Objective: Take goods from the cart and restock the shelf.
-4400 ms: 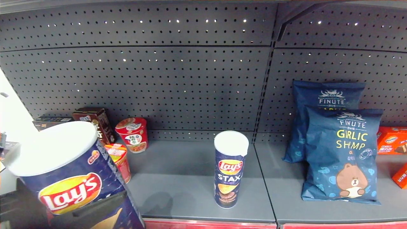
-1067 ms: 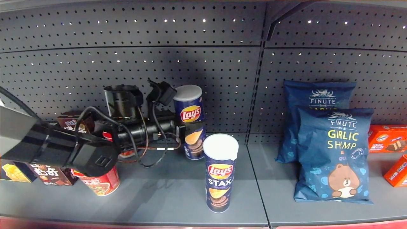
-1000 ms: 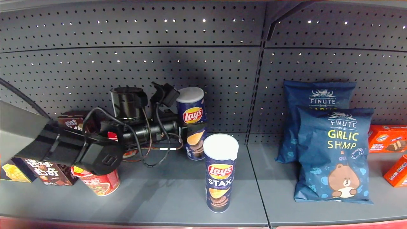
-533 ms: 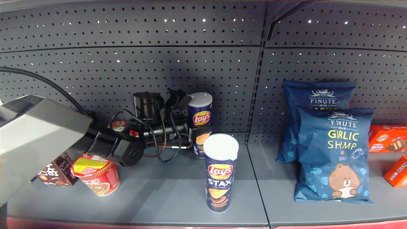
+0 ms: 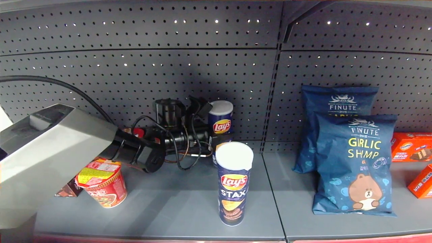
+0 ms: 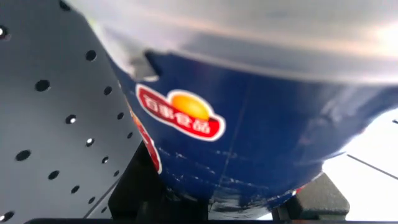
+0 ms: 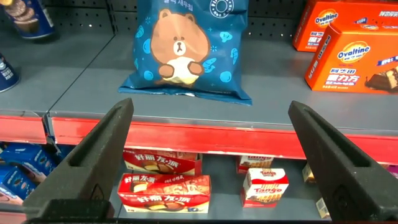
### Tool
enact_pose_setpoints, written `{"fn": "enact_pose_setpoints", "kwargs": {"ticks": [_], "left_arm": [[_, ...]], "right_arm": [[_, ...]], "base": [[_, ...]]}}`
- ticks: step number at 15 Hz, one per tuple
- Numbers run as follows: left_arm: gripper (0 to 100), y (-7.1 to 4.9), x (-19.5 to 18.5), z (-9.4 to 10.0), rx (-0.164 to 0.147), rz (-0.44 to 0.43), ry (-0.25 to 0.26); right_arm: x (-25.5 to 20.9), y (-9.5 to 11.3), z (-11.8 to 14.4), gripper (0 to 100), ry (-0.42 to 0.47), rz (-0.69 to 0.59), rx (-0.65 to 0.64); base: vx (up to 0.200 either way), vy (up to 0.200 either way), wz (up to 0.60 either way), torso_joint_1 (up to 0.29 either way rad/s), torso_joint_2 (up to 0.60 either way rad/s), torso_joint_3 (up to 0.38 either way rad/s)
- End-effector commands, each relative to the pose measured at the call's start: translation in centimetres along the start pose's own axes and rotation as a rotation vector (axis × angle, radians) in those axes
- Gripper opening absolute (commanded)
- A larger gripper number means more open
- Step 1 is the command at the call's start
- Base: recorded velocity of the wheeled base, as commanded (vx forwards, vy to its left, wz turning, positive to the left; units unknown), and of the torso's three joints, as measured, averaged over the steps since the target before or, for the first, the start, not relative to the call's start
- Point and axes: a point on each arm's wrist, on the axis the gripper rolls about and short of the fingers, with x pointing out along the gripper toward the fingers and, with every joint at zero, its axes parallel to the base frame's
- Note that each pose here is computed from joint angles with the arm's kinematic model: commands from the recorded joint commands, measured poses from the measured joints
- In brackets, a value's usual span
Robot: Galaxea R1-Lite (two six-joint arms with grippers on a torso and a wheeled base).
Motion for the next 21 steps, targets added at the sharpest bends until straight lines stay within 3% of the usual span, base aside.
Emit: {"fn": "enact_pose_setpoints", "kwargs": {"ticks": [1,7,11,12,17,21], "left_arm": [[0,-0.1,0.3,-0.2,-0.001,-0.006,0.003],[0,-0.3,0.7,-0.7,-0.006,-0.013,0.012],[0,0.0,0.7,-1.3,0.033,-0.010,0.024],[100,0.0,0.8,-1.3,0.037,-0.010,0.025],[100,-0.1,0.5,-1.2,0.043,-0.007,0.020],[100,-0.8,-1.5,0.2,0.050,0.004,0.007]], "right_arm": [[0.0,0.0,0.0,100,0.001,-0.001,-0.001],[0.0,0.0,0.0,100,0.001,-0.001,0.001],[0.0,0.0,0.0,100,0.001,-0.001,0.002],[0.0,0.0,0.0,100,0.001,-0.001,0.002],[0.0,0.0,0.0,100,0.001,-0.001,0.002],[0.0,0.0,0.0,100,0.001,-0.001,0.001]], "base": [[0.000,0.000,0.00,0.000,0.00,0.000],[0.000,0.000,0.00,0.000,0.00,0.000],[0.000,0.000,0.00,0.000,0.00,0.000],[0.000,0.000,0.00,0.000,0.00,0.000],[0.000,0.000,0.00,0.000,0.00,0.000],[0.000,0.000,0.00,0.000,0.00,0.000]]}}
